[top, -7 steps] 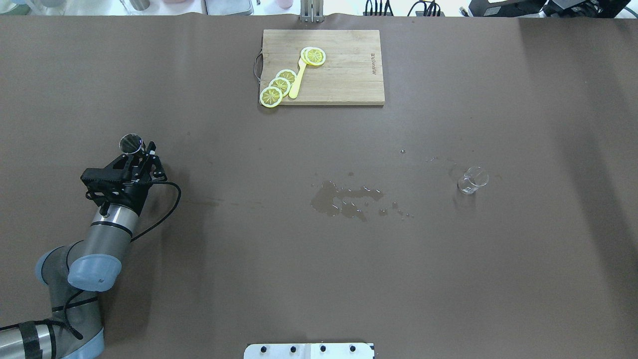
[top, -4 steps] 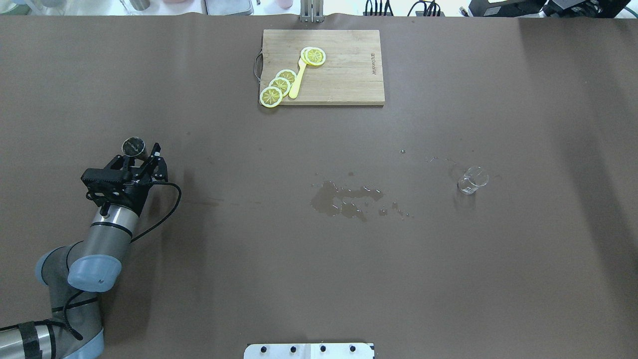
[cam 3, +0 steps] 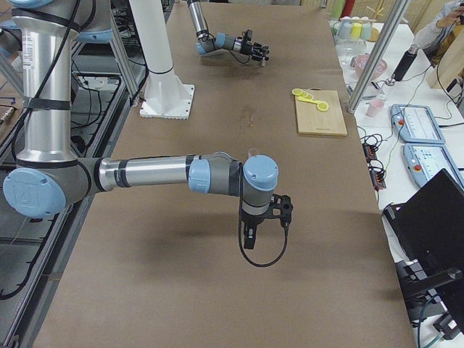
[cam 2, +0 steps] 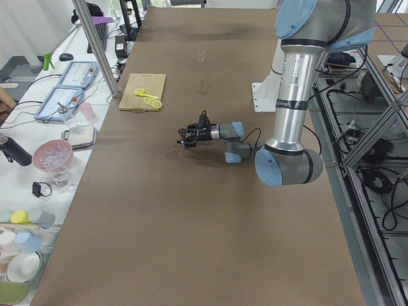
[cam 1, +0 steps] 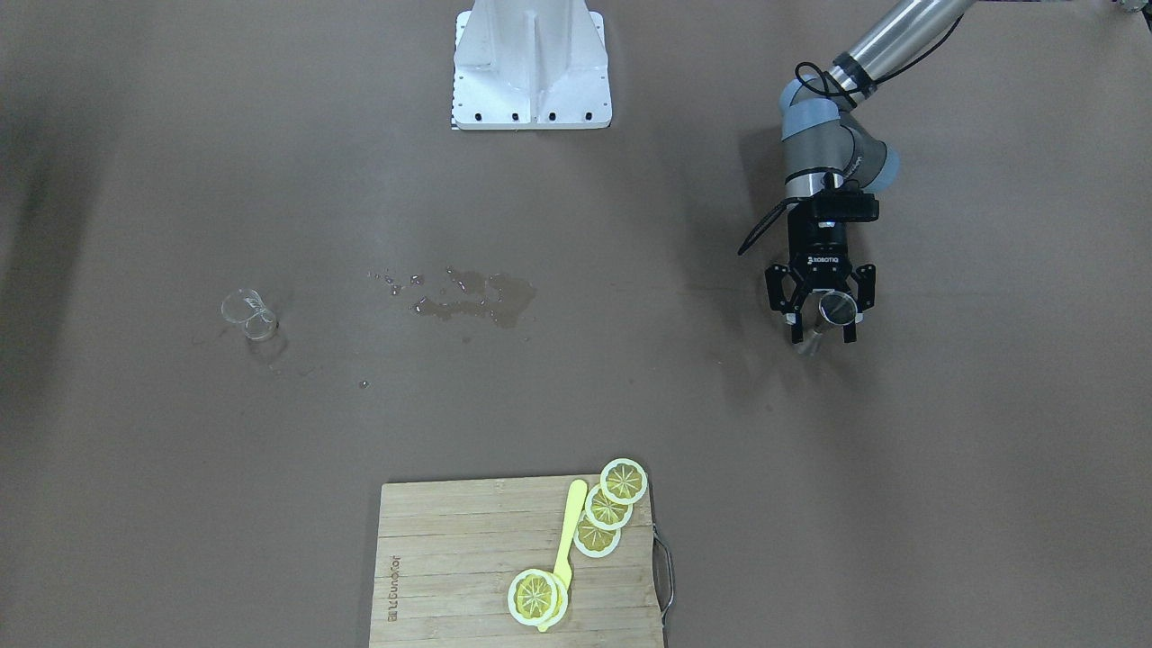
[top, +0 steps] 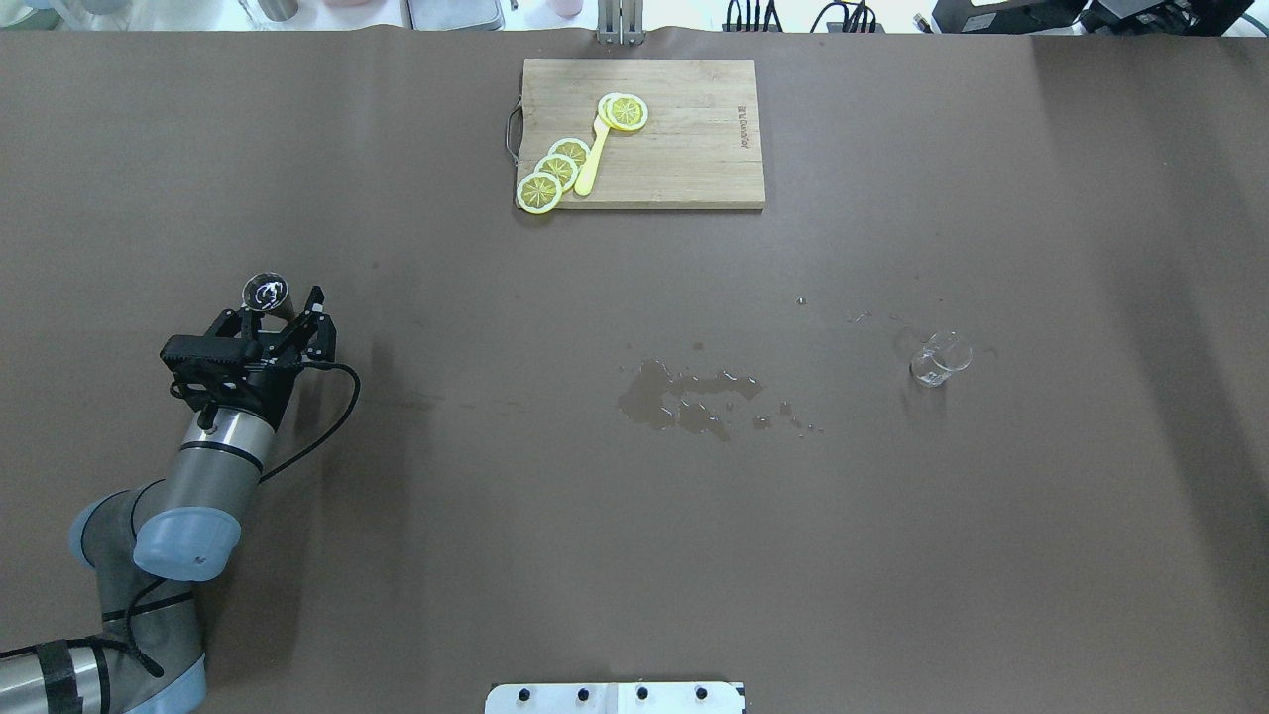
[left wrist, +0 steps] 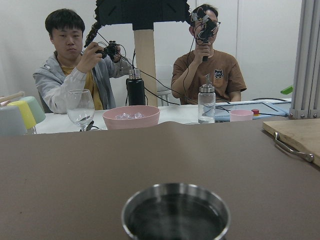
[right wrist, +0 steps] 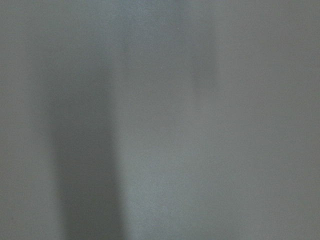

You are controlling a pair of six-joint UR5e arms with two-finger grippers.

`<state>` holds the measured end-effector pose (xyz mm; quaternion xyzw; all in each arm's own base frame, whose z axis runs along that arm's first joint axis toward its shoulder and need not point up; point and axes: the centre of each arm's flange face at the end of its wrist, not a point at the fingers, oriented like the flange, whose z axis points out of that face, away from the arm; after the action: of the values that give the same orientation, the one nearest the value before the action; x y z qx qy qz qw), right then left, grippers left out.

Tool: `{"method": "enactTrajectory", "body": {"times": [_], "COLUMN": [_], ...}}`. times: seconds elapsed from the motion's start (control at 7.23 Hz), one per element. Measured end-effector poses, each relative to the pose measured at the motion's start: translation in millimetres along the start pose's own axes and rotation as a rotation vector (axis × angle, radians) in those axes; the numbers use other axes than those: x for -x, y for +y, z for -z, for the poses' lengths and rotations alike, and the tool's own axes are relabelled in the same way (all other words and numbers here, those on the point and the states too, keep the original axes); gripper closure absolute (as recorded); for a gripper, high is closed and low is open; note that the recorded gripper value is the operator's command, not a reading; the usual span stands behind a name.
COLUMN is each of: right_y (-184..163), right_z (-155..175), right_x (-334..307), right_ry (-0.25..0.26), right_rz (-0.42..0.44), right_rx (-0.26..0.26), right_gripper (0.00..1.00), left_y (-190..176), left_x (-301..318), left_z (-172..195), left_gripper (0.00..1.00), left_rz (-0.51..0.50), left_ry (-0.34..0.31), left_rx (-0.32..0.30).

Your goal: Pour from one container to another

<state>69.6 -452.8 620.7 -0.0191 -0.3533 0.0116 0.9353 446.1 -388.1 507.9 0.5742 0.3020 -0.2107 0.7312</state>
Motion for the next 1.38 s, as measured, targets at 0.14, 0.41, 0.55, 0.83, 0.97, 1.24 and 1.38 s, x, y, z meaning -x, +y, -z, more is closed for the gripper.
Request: {"method": "enactTrajectory", "body": {"times": [0.14, 0.41, 0.55, 0.83, 0.97, 1.24, 1.38], "right_y": [0, 0, 0, 0, 0, 0, 0], "right_z": [0, 0, 0, 0, 0, 0, 1], "right_x": [0, 0, 0, 0, 0, 0, 1], "right_ry": [0.000, 0.001, 0.001, 0.001, 0.000, 0.000, 0.000], "right_rz": [0.000, 0.000, 0.000, 0.000, 0.000, 0.000, 0.001], "right_rx": [0.000, 0.001, 0.001, 0.001, 0.000, 0.000, -0.001], "right_gripper": [0.00, 0.00, 0.00, 0.00, 0.00, 0.00, 0.00], "left_y": [-1, -6, -12, -28, -37, -60, -71], "left_x": [1, 1, 3, 15, 19, 26, 25], "left_z": [1, 4, 9, 27, 36, 52, 58], "left_gripper": [0.02, 0.02, 0.02, 0.02, 0.02, 0.02, 0.02], "left_rz": [0.002, 0.009, 0.016, 0.027, 0.036, 0.062, 0.080], "left_ry": [0.000, 0.006, 0.011, 0.026, 0.036, 0.054, 0.065], "left_rx": [-0.001, -0.003, -0.005, -0.003, -0.002, -0.007, -0.011]}}
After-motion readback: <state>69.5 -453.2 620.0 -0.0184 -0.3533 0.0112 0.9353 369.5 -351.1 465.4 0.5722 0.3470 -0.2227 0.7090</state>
